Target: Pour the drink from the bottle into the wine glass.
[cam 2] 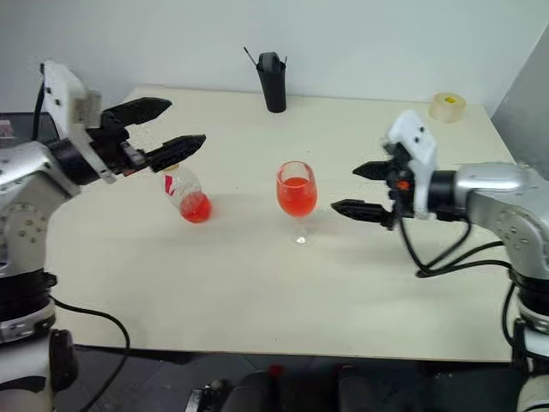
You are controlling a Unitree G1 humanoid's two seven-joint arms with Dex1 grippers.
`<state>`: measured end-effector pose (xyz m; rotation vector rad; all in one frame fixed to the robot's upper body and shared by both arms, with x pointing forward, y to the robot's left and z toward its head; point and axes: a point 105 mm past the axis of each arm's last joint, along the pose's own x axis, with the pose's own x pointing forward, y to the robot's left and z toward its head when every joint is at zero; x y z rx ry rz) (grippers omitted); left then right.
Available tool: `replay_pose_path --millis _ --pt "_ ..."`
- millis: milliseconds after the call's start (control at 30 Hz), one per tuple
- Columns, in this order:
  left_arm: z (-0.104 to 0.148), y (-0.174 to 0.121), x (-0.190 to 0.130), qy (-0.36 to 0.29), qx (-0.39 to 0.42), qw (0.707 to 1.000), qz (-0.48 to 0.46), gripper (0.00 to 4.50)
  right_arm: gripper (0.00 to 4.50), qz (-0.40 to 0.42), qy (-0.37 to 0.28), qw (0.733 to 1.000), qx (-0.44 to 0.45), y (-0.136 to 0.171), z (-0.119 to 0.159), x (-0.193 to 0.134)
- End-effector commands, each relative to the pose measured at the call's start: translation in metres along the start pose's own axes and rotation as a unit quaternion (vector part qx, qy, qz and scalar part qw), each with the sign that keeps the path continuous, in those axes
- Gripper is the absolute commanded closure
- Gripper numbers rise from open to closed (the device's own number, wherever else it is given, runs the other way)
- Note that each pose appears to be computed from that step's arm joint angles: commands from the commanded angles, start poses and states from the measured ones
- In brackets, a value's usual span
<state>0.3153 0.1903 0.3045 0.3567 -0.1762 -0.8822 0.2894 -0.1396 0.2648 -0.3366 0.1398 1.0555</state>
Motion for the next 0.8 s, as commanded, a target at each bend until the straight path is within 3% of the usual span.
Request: replay_pose_path --millis 33,467,800 --pt "0.011 -0.003 -0.017 0.000 0.011 0.998 -0.055 0.04 0.00 -0.009 -0.002 0.999 -0.043 -0.005 0.002 -0.023" --pt "-0.002 0.004 -0.046 0.038 -0.016 0.995 -0.089 0.04 0.00 0.015 0.013 0.999 -0.041 -0.004 -0.010 -0.030" --pt "-0.018 -0.004 -0.043 0.052 -0.026 0.995 -0.075 0.04 0.00 0.034 0.000 0.999 -0.032 -0.003 -0.010 -0.022"
